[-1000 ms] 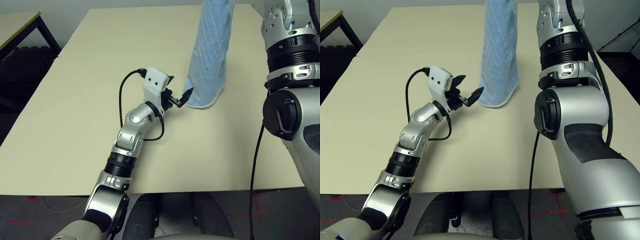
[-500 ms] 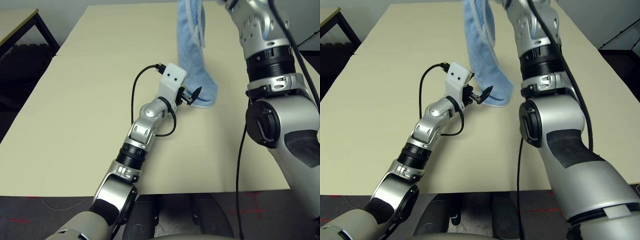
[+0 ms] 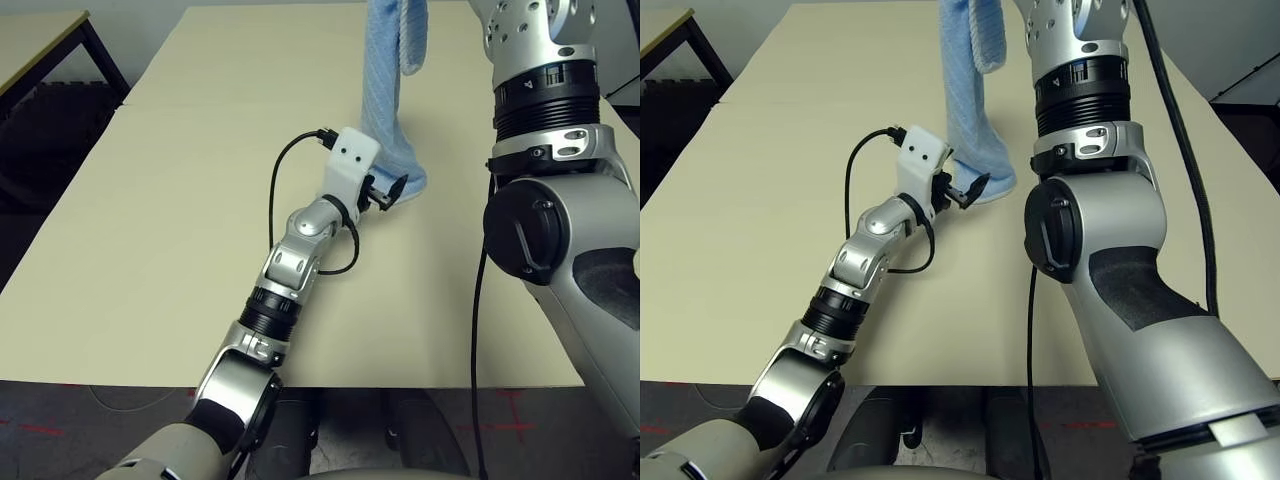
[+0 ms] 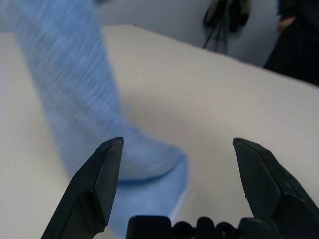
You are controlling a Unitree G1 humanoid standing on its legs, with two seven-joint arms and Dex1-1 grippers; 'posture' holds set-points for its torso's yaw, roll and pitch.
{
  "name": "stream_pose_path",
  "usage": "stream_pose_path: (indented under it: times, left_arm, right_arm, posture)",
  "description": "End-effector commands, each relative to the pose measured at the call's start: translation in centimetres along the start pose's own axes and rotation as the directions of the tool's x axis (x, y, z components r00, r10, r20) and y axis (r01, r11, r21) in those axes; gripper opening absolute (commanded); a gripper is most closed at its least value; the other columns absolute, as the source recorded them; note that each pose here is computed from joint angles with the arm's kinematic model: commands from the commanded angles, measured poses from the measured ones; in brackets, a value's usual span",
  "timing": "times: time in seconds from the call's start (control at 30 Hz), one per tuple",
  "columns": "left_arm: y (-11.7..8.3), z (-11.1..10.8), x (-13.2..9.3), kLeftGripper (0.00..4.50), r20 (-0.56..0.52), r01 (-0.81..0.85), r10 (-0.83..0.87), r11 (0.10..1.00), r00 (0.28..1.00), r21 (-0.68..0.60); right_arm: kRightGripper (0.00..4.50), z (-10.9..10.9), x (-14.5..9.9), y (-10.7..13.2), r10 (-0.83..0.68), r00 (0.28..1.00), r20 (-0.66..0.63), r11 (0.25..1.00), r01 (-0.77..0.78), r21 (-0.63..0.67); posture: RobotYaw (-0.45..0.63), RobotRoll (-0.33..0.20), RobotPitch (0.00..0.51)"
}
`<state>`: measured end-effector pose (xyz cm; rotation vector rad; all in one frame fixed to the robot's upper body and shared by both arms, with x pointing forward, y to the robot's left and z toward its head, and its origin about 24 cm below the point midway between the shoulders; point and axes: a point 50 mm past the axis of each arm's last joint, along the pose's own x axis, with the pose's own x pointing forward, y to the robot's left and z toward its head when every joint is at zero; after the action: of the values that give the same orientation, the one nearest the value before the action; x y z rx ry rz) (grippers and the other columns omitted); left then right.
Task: Fold the towel and set it aside.
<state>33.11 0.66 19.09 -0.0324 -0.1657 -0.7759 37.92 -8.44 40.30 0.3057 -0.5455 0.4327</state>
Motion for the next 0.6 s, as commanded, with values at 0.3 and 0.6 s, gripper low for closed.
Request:
stream_pose_path:
  times: [0.3,0.6]
  left_arm:
    - [1.8,-3.3,0.6,4.50,-0.220,-0.117,0.123,0.992,0.968,0.042]
    - [3.1,-4.0,0.0,4.50,-0.271,-0.231,0.235,0.972,0.934,0.044]
  right_arm:
    - [0.05,1.6,-0.5,0.5,0.029,0.998,0.052,1.000,-0.028,-0.012]
    - [0.05,2.8,-0.7,0.8,0.037,0.996,0.087,0.999,-0.036,-0.014]
  posture:
    - [0.05,0.000,0.197]
    - [0.05,0.000,0.196]
